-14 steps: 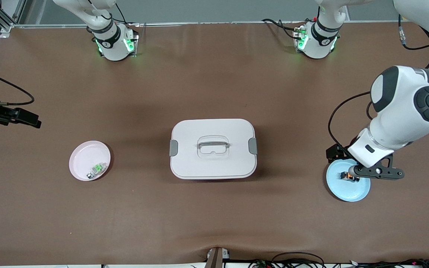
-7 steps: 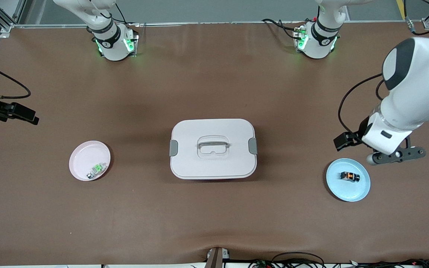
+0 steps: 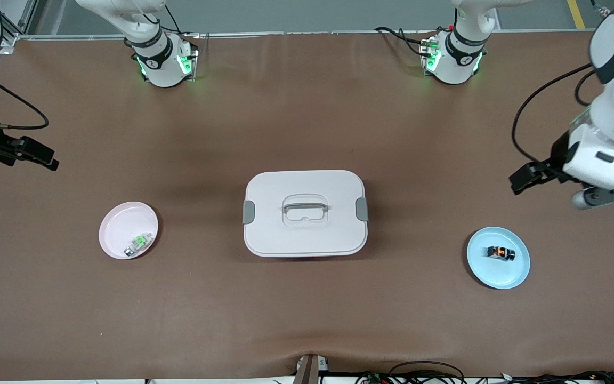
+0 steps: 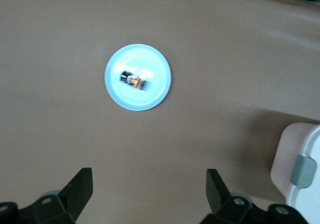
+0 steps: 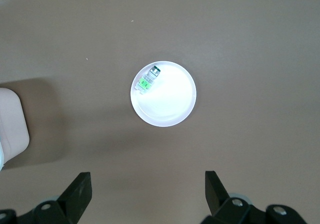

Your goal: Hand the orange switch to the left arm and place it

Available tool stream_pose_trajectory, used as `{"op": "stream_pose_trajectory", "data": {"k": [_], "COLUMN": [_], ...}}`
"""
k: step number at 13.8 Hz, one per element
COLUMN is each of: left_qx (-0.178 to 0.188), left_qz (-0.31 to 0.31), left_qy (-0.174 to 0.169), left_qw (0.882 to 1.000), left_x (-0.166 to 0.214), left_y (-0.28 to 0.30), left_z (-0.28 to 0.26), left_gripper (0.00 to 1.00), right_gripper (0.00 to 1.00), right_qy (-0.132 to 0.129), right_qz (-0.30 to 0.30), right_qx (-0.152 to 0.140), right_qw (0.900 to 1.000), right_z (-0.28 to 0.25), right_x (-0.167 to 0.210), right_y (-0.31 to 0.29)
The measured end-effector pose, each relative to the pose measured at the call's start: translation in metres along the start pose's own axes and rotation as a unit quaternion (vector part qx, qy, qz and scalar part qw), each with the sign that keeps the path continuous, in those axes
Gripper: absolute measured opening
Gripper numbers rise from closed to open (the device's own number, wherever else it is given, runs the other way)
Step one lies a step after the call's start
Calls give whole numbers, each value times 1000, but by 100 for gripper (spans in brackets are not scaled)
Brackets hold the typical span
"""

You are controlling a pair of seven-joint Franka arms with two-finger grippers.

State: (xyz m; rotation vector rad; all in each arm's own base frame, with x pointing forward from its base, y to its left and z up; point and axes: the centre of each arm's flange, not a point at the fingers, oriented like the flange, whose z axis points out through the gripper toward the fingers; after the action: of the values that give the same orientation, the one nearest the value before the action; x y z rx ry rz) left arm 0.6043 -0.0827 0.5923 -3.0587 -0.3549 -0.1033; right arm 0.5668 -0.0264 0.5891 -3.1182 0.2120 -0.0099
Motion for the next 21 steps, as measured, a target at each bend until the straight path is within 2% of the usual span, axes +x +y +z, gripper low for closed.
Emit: {"op": "stream_pose_trajectory", "data": {"k": [5,8,11,16,21], "left_qx": [8,-2,-15,-17,-15], "left_qz": [47,84,95,125,128], "left_qy": [5,-4,-12,-4,-8], "left_qw": [999,996,995,992,992], "left_x": [-19,-31,-48,-83,-93], "left_y": [-17,-37,-52,-36,-36], "left_z": [-20,-26,-28,-43,-51], "left_gripper": [100,100,100,100,100], "right_gripper": [100,100,100,100,100], "right_qy": [3,-2,-6,-3,0], "right_qz": [2,4,16,27,26], "right_qx": [0,0,-1,-1,0], "right_qw": [1000,1000,1000,1000,1000], "right_z": [-1,-2,-2,-4,-24], "right_x": [-1,-3,-5,-5,-8], "right_y": [2,3,3,5,4]}}
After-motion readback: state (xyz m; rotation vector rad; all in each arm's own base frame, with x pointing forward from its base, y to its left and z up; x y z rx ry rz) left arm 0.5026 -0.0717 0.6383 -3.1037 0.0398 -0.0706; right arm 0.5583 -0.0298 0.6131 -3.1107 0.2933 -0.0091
